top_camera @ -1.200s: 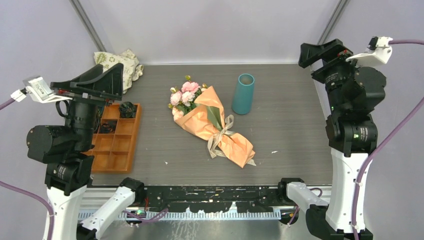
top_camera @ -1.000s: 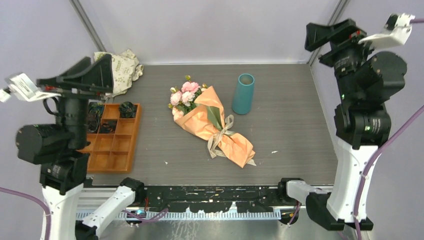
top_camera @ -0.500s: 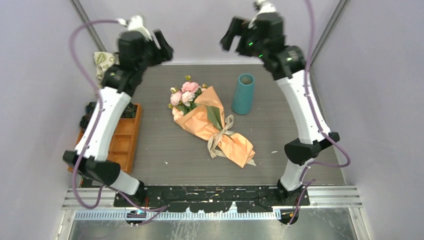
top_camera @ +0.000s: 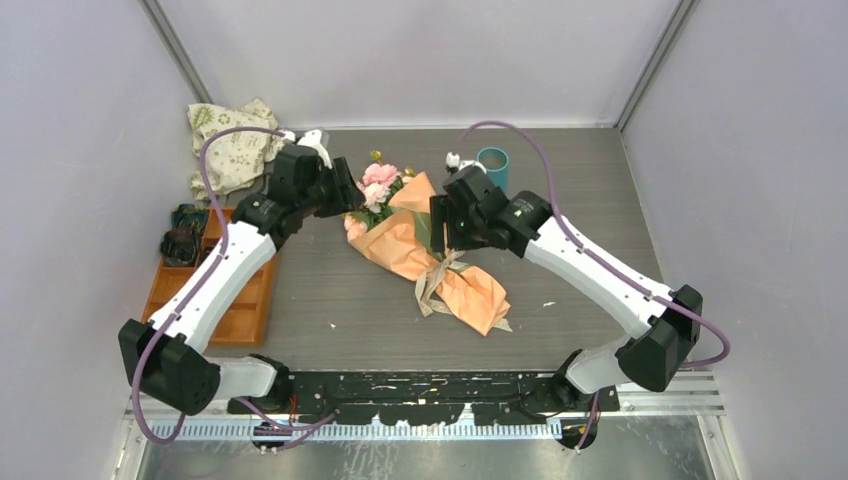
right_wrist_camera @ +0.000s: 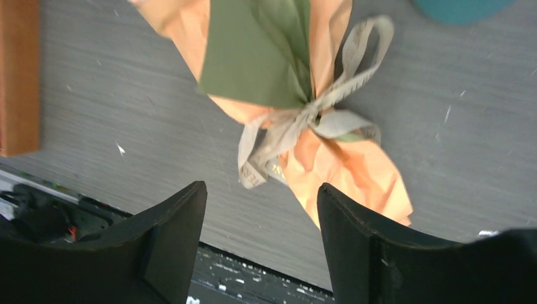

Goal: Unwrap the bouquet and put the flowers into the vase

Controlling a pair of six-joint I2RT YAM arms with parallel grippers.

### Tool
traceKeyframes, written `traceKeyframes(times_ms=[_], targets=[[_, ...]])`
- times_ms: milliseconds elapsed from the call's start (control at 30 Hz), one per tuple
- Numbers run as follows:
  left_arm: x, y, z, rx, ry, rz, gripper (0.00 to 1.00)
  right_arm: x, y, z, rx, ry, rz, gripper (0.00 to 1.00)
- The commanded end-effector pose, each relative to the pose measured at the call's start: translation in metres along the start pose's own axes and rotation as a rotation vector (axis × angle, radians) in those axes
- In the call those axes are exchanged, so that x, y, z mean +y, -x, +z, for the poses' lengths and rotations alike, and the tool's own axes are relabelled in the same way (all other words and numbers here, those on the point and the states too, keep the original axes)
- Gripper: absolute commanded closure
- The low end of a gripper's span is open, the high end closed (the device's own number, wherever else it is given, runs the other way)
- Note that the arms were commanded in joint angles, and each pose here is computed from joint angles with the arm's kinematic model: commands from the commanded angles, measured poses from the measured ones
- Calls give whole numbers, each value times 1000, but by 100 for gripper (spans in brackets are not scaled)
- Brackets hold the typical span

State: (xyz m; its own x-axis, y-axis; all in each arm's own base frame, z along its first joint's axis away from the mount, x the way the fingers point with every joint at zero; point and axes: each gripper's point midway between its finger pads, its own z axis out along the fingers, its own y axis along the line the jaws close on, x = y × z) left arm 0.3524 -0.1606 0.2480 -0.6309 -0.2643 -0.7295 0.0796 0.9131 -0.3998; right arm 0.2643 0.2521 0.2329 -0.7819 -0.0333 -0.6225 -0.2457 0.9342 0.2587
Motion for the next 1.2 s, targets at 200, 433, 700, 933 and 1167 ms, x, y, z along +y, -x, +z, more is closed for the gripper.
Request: traceKeyframes(times_ms=[200,433,700,933,1167], targets=[[3,-22,-17,-62,23,4,49,37,-54,54,94,58,-45,53],[29,-34,-39,-69,114,35,48,33,-75,99,172,2,-69,56],[35,-45,-39,-57,118,22,49,25,-96,130,220,-40,-71,57],[35,-46,-38,-52,118,22,49,19,-106,141,241,-64,-77,61],[34,-50,-37,-43,109,25,50,25,-102,154,231,-62,-78,77]])
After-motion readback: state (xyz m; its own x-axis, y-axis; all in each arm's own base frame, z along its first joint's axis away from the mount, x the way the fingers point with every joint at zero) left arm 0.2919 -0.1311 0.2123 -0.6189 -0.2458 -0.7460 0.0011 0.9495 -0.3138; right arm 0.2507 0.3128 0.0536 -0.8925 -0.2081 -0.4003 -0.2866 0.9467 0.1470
